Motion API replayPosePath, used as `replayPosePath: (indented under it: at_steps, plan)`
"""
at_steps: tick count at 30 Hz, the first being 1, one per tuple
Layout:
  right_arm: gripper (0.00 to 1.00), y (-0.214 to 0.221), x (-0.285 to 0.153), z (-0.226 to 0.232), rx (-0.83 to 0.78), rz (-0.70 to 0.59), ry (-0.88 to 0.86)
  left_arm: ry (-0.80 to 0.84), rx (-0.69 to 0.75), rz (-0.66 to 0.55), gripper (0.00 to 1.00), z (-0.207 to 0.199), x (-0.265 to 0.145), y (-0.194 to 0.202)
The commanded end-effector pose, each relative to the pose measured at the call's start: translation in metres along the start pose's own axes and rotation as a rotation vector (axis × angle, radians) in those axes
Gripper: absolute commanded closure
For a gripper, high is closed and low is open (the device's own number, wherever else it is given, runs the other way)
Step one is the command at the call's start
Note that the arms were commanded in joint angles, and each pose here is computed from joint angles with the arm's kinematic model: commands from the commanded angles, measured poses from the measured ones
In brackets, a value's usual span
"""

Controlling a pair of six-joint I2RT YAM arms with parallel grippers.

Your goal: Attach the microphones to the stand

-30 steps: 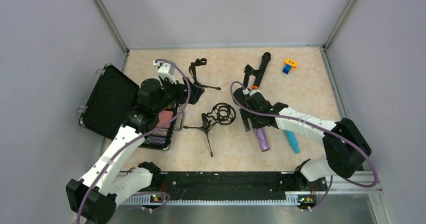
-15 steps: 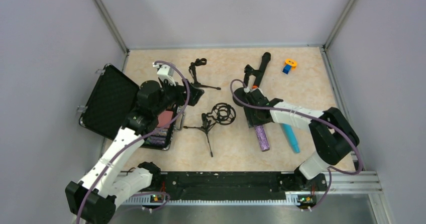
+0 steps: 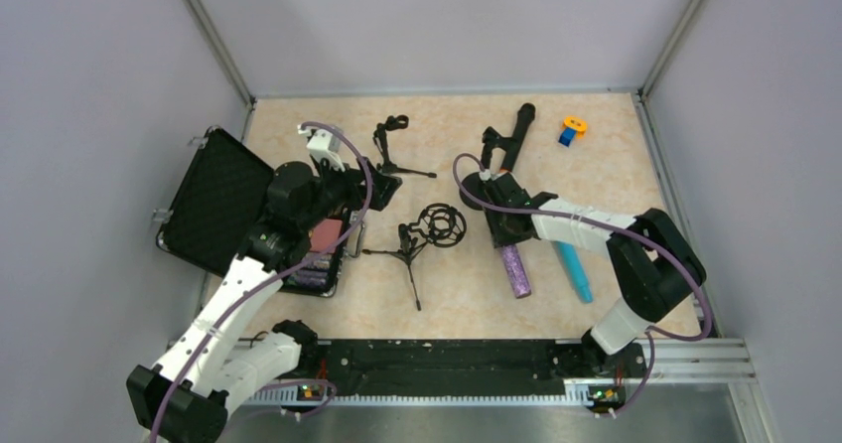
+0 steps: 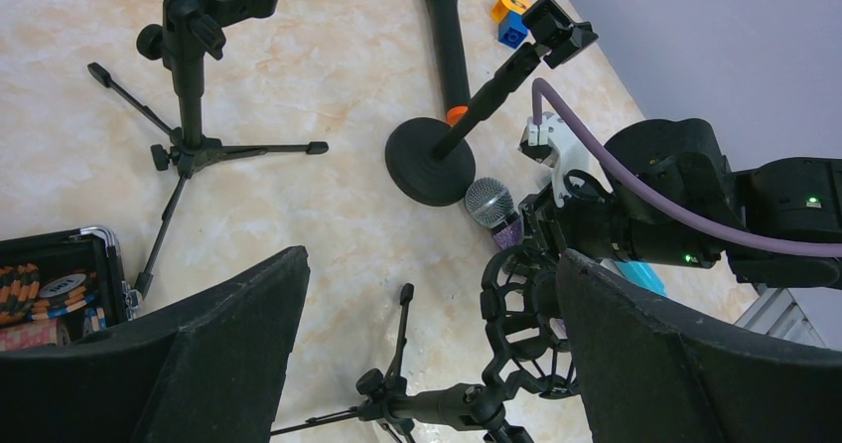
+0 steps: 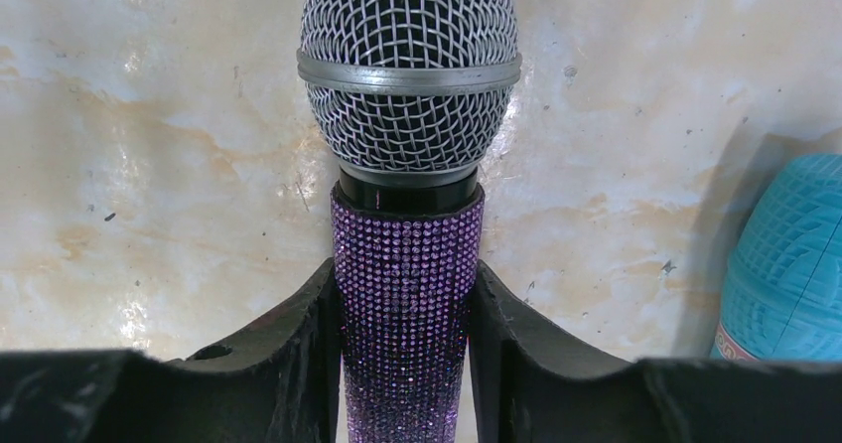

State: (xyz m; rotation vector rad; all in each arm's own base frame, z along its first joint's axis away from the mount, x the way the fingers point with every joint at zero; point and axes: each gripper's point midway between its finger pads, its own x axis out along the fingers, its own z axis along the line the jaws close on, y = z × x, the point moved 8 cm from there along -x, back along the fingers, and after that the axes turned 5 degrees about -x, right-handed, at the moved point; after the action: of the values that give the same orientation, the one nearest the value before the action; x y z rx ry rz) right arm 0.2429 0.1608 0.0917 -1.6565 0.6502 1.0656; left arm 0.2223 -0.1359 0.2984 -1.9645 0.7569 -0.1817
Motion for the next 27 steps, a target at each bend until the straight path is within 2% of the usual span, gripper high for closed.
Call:
replayPosePath:
  at_steps: [1,8,15,20,27]
  plan:
    - [1.00,-0.020,-0.015,-0.002,0.016,-0.083,-0.017,0.018,0.005,-0.032,0.01,-0.003,-0.001,-0.005]
    - [1.00,-0.036,-0.058,-0.004,0.044,-0.277,-0.088,0.010,-0.075,-0.001,0.01,-0.005,-0.005,0.002]
    - [1.00,-0.037,-0.099,-0.002,0.064,-0.494,-0.238,-0.059,-0.211,0.128,0.01,0.002,-0.010,0.026]
    - [1.00,-0.030,-0.116,0.004,0.084,-0.553,-0.345,-0.077,-0.243,0.193,0.01,0.010,-0.009,0.045]
    - [1.00,-0.018,-0.135,0.012,0.135,-0.584,-0.492,-0.018,-0.264,0.193,0.01,0.007,-0.011,0.052]
